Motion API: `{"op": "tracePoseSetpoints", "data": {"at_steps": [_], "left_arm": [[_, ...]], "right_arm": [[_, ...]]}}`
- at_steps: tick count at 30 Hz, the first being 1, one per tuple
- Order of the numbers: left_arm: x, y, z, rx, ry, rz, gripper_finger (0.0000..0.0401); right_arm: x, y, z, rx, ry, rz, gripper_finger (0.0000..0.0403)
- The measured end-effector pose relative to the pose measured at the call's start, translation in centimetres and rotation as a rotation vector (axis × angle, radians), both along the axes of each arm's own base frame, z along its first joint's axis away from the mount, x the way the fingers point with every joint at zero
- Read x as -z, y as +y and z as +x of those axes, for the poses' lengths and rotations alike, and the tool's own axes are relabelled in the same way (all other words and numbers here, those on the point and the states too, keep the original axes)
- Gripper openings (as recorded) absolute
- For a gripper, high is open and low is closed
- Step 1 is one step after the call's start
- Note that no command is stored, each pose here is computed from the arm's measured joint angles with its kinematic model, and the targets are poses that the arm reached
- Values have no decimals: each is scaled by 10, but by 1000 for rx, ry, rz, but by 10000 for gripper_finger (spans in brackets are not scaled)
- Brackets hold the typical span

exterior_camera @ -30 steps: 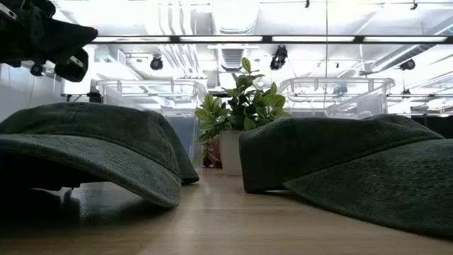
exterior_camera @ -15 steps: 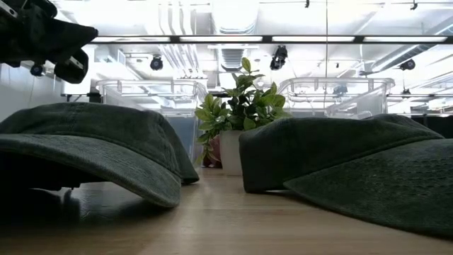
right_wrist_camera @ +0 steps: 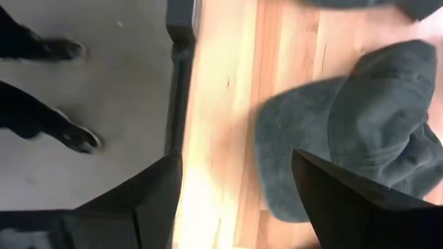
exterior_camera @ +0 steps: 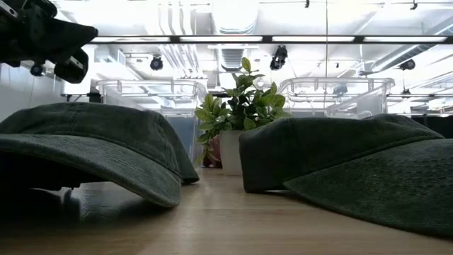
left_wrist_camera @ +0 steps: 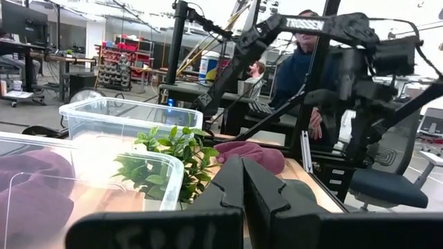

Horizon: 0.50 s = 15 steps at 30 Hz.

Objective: Pick & Place hat
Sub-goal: Put the right black cap into the right transparent bin

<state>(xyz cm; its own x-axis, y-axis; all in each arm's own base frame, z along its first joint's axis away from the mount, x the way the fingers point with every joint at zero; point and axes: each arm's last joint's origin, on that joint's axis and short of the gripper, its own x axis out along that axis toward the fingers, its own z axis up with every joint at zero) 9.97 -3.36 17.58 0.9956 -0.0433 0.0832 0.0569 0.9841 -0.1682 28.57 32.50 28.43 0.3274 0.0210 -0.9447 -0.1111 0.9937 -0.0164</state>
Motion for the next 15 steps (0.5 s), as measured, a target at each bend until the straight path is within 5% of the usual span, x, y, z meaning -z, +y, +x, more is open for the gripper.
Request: {"op": "tracePoseSetpoints", "data": {"at_steps": [15], "left_arm": [[0, 0, 0, 0, 0, 1, 0]], "right_arm": [[72, 26, 12, 27, 165, -184, 235]]}}
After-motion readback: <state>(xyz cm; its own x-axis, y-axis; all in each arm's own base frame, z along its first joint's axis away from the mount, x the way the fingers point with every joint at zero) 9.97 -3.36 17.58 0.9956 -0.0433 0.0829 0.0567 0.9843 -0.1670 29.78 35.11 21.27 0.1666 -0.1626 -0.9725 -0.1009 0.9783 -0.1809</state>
